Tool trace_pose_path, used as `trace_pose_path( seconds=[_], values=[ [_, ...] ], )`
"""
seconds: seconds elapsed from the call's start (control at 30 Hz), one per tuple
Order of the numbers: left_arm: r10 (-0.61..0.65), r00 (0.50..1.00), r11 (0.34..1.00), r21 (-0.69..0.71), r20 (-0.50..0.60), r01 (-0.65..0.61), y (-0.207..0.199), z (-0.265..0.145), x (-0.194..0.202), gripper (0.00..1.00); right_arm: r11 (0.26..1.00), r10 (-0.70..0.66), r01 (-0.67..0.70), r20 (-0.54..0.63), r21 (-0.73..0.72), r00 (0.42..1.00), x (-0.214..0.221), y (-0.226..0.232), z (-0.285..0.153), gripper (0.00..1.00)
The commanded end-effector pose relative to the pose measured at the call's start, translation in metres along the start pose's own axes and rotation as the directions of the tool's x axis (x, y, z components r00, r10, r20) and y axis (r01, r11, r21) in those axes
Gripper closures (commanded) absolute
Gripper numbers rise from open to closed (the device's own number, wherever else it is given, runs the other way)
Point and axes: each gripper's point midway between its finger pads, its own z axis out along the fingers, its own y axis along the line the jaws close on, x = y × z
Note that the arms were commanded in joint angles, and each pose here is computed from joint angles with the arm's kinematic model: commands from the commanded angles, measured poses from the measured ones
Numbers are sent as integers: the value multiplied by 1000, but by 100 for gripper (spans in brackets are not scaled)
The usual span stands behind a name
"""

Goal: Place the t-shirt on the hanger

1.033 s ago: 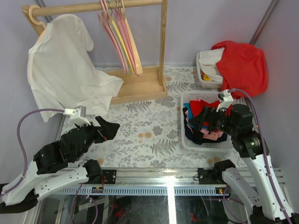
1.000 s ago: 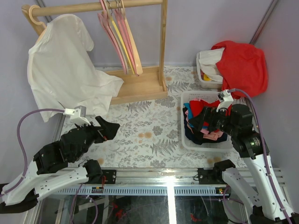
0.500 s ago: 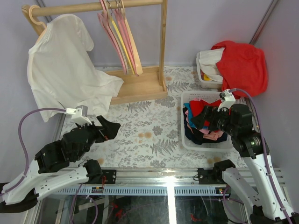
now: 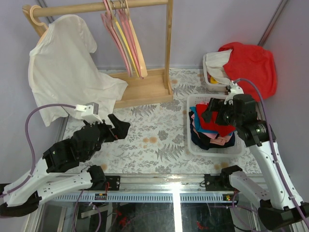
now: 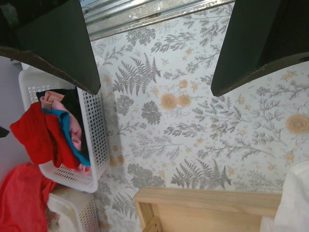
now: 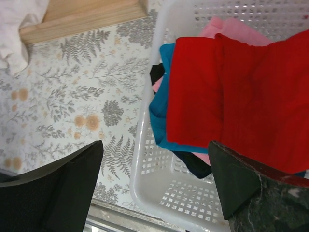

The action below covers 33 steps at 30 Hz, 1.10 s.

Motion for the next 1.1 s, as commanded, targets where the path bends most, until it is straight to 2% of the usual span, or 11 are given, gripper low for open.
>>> trace_pose_path(
  seconds=[0.0,0.13,0.23,0.4,0.7,0.8,0.97,1.07],
  values=[
    [-33,992,997,69,119,24,-34,-1,-45,0,989,-29,26,19,148,999,-15,-22,-5,7],
    [-9,996,996,89,89,1,-50,13,-36,0,976,-11,30,-88,215,996,6,-38,19,20],
    [-3,999,995,105,49,-2,-57,22,-24,0,971,29,-16,-50,239,998,5,-43,26,27],
    [-13,1000,992,128,14,11,-58,26,-9,0,916,30,8,-87,402,996,11,-76,50,29],
    [-22,1000,990,142,-10,23,-53,23,0,0,889,45,48,-190,455,981,27,-98,98,36],
    [-22,1000,990,142,-15,24,-52,24,3,0,854,52,52,-184,518,982,28,-116,101,45],
    [-22,999,988,152,-23,25,-53,22,5,0,849,71,32,-173,527,982,23,-123,102,57],
    [-24,999,988,151,-21,27,-51,21,4,0,837,59,39,-162,545,985,18,-127,100,68]
  ],
)
